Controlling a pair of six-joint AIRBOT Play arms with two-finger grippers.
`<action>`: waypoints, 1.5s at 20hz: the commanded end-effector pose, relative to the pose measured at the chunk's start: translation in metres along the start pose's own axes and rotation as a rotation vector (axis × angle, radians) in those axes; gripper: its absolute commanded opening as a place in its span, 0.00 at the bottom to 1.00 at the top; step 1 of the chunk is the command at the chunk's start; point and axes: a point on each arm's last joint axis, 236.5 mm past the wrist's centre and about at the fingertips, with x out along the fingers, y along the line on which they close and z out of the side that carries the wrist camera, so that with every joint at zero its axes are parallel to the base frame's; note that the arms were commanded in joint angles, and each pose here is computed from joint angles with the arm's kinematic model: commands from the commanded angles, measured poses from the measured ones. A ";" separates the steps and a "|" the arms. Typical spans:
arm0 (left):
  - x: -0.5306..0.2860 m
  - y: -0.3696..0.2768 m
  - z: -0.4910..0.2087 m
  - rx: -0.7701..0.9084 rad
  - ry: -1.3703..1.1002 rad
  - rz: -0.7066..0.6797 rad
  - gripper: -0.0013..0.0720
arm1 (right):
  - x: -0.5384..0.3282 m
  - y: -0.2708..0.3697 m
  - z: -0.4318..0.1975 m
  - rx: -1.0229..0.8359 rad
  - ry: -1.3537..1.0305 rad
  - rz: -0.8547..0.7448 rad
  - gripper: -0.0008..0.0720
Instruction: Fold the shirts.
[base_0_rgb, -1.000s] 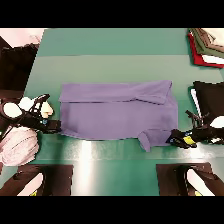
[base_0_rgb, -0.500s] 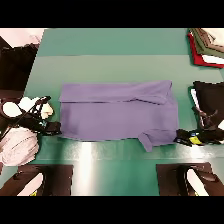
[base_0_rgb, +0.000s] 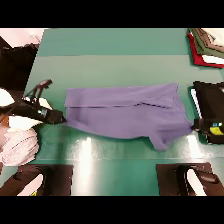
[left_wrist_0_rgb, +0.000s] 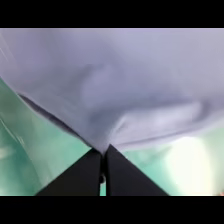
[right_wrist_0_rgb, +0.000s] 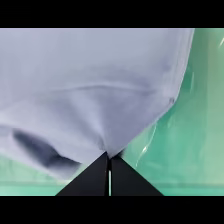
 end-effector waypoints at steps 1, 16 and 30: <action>-0.024 0.006 0.052 0.054 -0.198 0.075 0.05 | -0.013 0.003 0.054 -0.012 -0.097 -0.006 0.03; 0.030 0.077 0.155 -0.026 -0.454 0.198 0.05 | 0.086 0.066 0.207 -0.152 -0.109 0.038 0.04; 0.029 0.101 0.128 -0.217 -0.261 0.170 0.89 | 0.101 0.060 0.212 -0.081 0.091 0.309 0.65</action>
